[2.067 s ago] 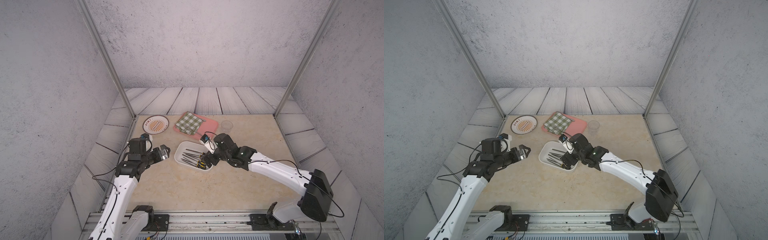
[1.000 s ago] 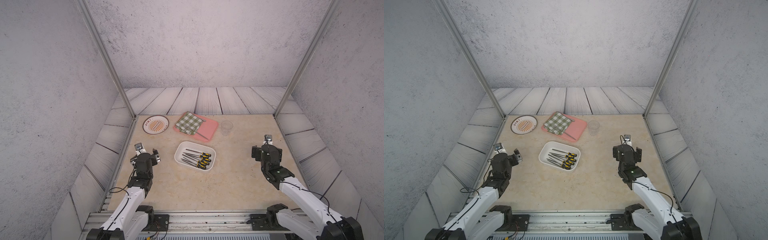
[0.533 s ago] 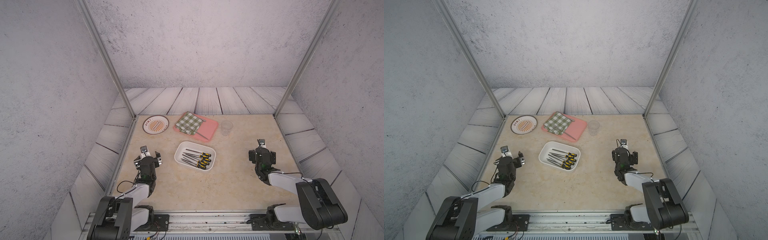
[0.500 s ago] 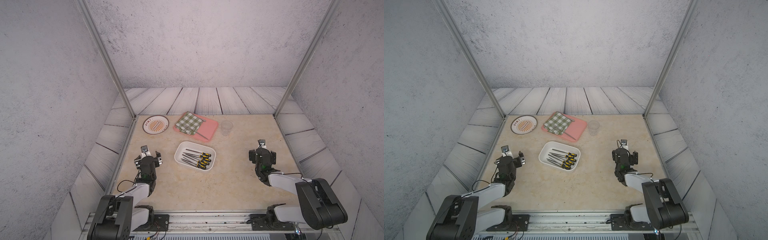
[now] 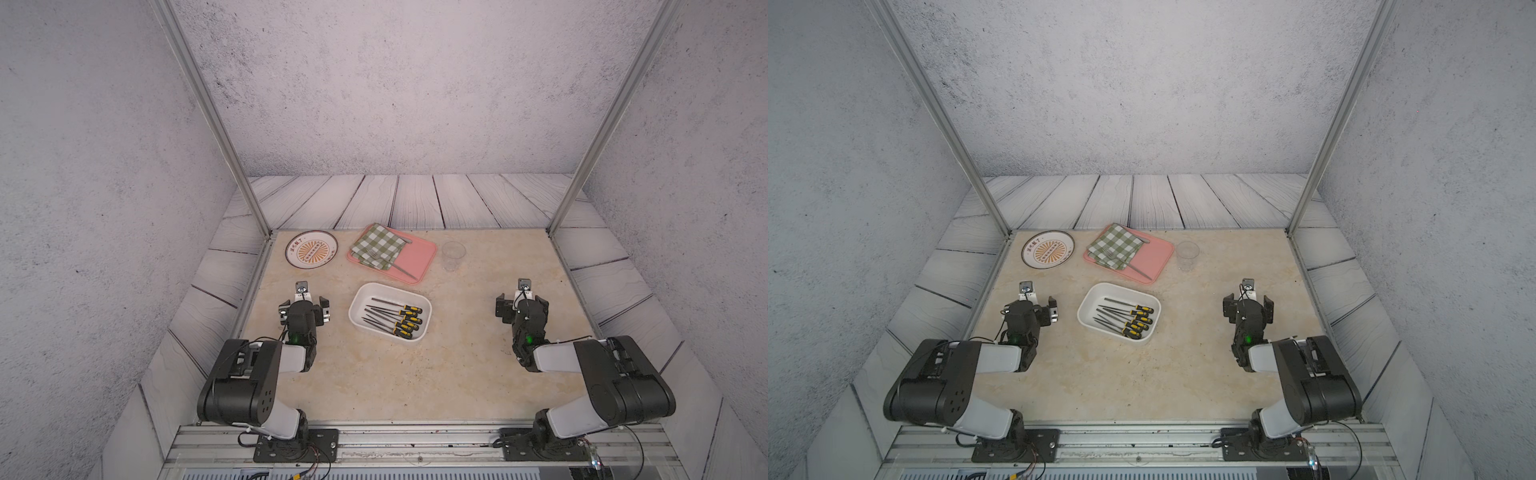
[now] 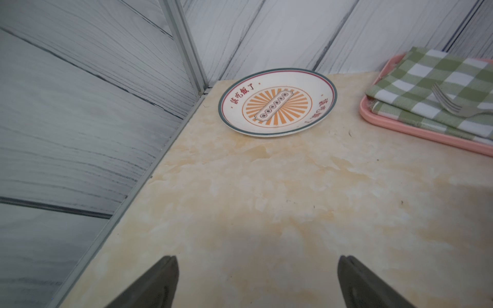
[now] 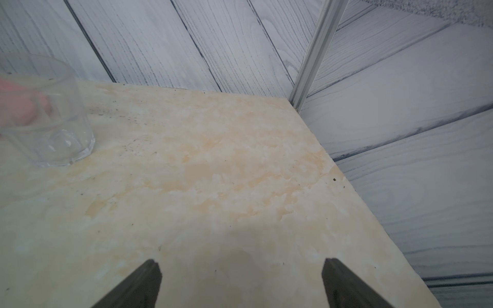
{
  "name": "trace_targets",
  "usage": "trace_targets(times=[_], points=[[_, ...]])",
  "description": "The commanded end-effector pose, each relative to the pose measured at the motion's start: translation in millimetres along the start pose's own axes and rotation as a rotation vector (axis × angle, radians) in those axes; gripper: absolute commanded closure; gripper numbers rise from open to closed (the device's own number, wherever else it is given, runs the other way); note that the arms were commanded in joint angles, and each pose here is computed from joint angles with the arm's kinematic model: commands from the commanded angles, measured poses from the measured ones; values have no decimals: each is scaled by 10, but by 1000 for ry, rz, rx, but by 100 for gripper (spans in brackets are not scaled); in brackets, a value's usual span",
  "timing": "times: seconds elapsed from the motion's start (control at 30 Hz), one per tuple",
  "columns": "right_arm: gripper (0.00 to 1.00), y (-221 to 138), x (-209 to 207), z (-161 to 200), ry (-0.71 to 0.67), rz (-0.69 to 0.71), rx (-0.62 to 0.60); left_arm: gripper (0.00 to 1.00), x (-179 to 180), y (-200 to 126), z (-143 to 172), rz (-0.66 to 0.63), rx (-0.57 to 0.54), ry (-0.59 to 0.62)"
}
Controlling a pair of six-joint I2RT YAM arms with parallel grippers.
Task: Put the file tool into the storage box
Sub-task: Reset both arms
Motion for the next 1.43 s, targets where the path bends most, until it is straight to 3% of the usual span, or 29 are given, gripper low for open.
trace_targets(times=[0.0, 0.07, 0.13, 0.23, 1.4], points=[[1, 126, 35, -44, 48, -37, 16, 2, 59, 84, -218, 0, -25, -10], [1, 129, 35, -39, 45, -46, 76, 2, 71, 134, -211, 37, -13, -31], [1, 147, 24, -35, 52, -42, 41, 2, 83, 154, -200, 70, 6, -44], [1, 141, 28, -30, 47, -41, 84, 2, 81, 154, -194, 72, 7, -44], [1, 145, 19, -34, 53, -41, 80, 2, 80, 150, -202, 73, 3, -44]])
Point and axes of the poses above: each gripper's point midway between its finger pads, its own y axis out along the fingers, its own x axis along the line the jaws close on, z = x × y, the point moved 3 cm from there along -y, back along the fingers, and after that the axes turned 10 degrees about y, right-handed, at the moved point
